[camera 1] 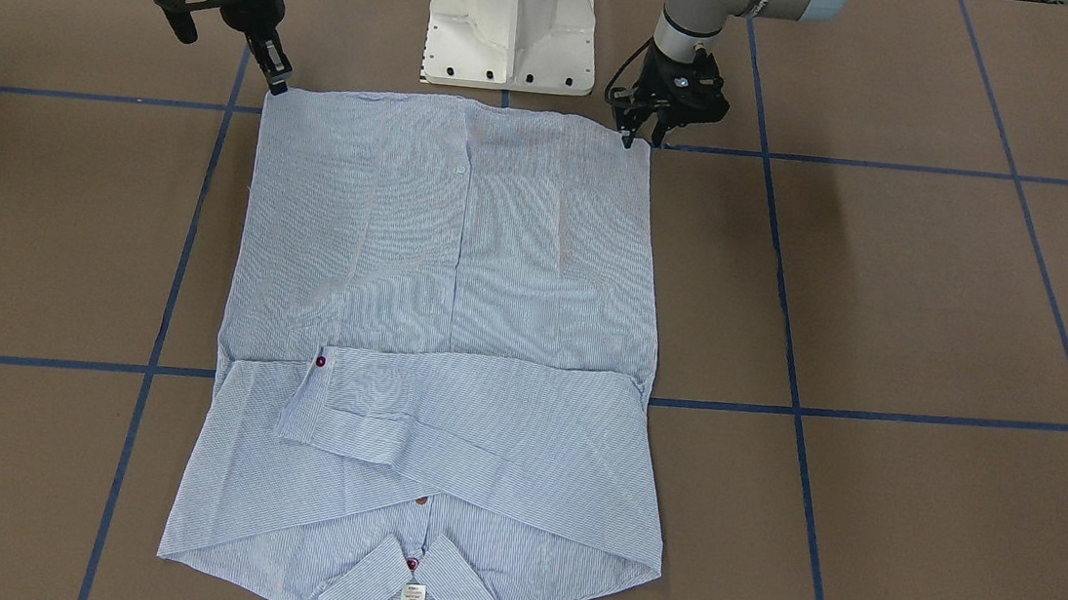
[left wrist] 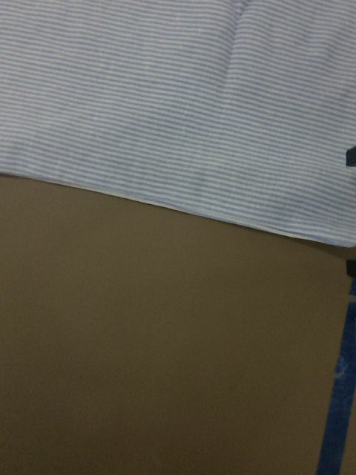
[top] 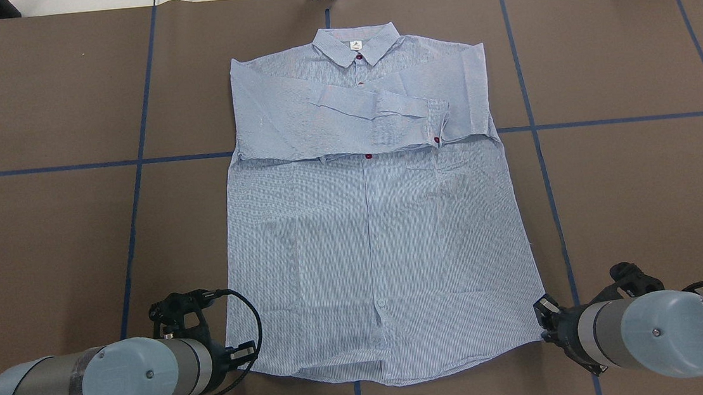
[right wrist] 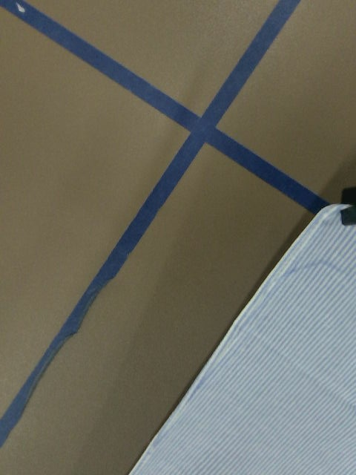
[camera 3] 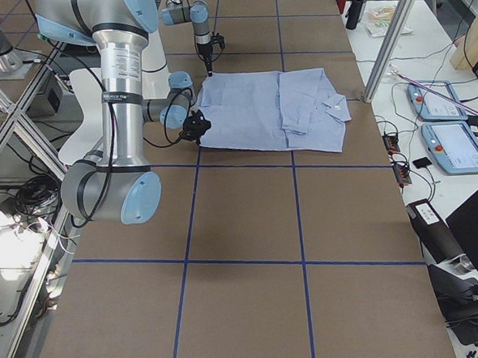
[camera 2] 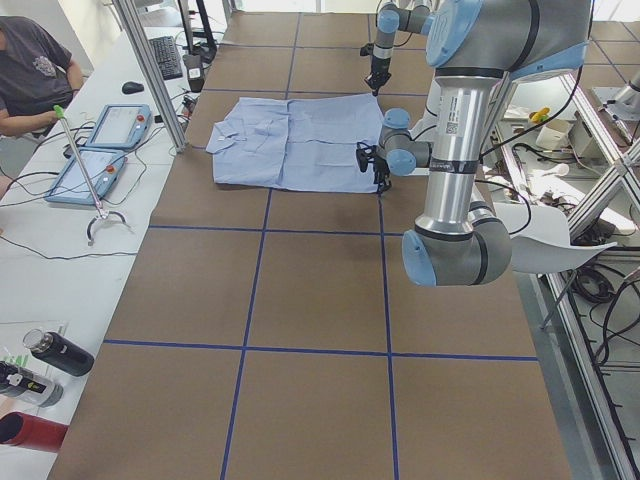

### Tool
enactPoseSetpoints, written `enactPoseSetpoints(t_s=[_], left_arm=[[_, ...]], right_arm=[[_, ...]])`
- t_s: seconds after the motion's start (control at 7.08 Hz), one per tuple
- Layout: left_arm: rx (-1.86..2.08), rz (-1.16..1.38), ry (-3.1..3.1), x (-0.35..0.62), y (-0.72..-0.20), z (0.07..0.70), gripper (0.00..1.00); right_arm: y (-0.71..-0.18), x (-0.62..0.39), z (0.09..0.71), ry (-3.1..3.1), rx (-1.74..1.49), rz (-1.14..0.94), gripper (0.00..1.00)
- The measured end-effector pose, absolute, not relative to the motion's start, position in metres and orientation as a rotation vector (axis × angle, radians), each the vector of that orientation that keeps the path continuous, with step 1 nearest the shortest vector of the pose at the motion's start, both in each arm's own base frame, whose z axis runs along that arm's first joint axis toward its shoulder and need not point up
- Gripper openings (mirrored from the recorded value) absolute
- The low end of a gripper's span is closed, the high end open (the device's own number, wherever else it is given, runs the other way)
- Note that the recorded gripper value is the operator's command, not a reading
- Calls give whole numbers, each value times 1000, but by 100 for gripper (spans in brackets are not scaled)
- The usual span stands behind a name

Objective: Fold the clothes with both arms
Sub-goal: 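Move the left gripper down to the other hem corner and grasp both corners, then lift both hem corners and fold them toward the collar with both grippers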

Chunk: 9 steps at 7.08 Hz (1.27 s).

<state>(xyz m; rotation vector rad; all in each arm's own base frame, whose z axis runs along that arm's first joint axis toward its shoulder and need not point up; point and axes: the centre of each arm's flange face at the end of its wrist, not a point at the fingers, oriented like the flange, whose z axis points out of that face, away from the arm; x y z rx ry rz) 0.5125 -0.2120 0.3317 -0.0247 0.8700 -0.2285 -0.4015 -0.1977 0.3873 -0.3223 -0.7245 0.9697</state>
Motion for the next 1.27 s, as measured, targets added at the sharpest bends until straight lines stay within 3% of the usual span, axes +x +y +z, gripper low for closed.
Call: enactPoseSetpoints(t_s=[0.14, 0.42, 0.99, 1.27], left_arm=[[-26, -227, 868, 513, -212, 333, 44], [-27, -226, 862, 514, -211, 336, 0], [-30, -219, 869, 508, -211, 331, 0], [-49, -208, 914, 477, -204, 289, 0]], right_arm=[[-198, -401, 387, -725, -322, 970, 0], [-198, -401, 388, -724, -322, 970, 0], [-198, -401, 388, -724, -322, 971, 0], [-202, -396, 381, -741, -323, 977, 0]])
